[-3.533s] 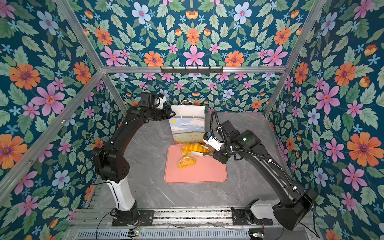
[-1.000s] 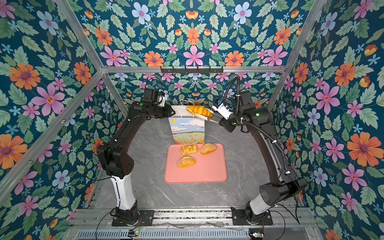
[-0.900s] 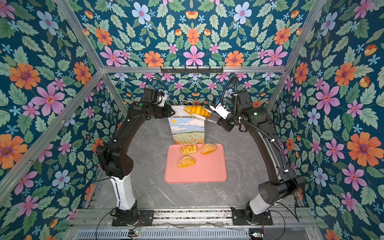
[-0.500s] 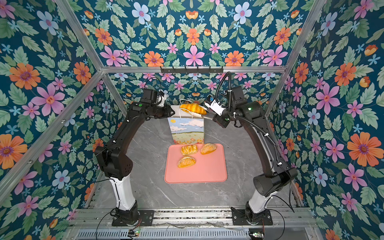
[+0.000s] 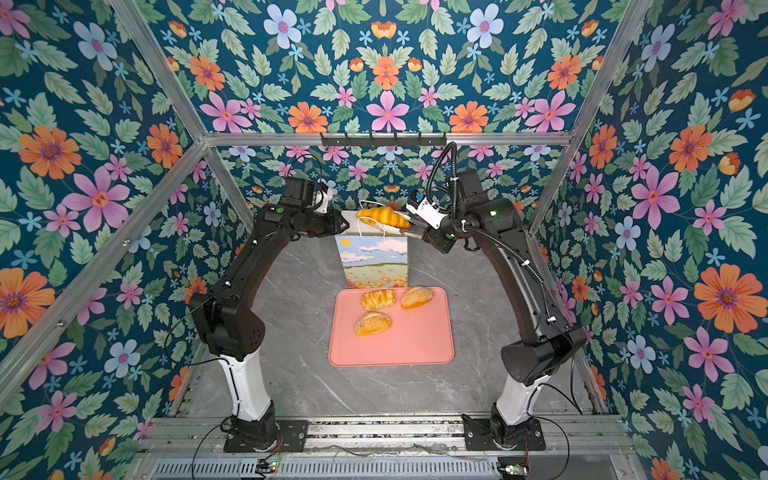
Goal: Place the fake bread into the paper bag
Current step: 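Move the croissant in the tongs over the bag opening held by left gripper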
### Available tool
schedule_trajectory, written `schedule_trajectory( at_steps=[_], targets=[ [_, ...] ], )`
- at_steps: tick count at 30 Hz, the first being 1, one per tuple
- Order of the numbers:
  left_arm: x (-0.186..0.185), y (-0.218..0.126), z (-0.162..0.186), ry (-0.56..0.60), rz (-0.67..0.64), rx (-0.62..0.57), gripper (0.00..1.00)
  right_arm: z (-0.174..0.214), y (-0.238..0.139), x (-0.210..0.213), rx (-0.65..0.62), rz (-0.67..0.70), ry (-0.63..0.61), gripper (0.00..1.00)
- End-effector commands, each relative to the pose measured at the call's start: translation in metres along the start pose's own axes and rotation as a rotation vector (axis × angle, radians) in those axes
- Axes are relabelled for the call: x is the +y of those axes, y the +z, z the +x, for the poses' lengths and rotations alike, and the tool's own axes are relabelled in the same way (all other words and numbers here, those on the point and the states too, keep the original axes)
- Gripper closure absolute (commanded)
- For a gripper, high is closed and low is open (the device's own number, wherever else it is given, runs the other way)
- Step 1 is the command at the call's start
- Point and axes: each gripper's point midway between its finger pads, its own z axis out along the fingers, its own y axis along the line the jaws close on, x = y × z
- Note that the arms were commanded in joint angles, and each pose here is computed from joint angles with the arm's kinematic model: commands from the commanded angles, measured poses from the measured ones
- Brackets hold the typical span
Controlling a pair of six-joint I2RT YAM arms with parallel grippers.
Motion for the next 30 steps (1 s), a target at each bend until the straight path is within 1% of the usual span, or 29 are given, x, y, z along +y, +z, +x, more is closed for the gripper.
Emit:
schedule_trajectory(
  at_steps=[1, 9, 19, 30],
  targets=[
    [-0.002, -0.003, -0.003, 0.011, 0.009, -0.013, 0.6, -0.015, 0.001, -0.001, -0.056, -0.01, -0.027, 0.65],
    [-0.003, -0.002, -0.004, 0.008, 0.016, -0.015, 0.59, -0.019, 0.01, -0.001, -0.051, -0.035, -0.019, 0.65],
    [-0.004, -0.003, -0.005, 0.009, 0.016, -0.018, 0.6, -0.031, -0.001, 0.002, -0.09, -0.036, -0.029, 0.65],
    [-0.005, -0.005, -0.004, 0.009, 0.017, -0.017, 0.6, -0.02, 0.015, 0.005, -0.054, -0.059, -0.003, 0.65]
  ],
)
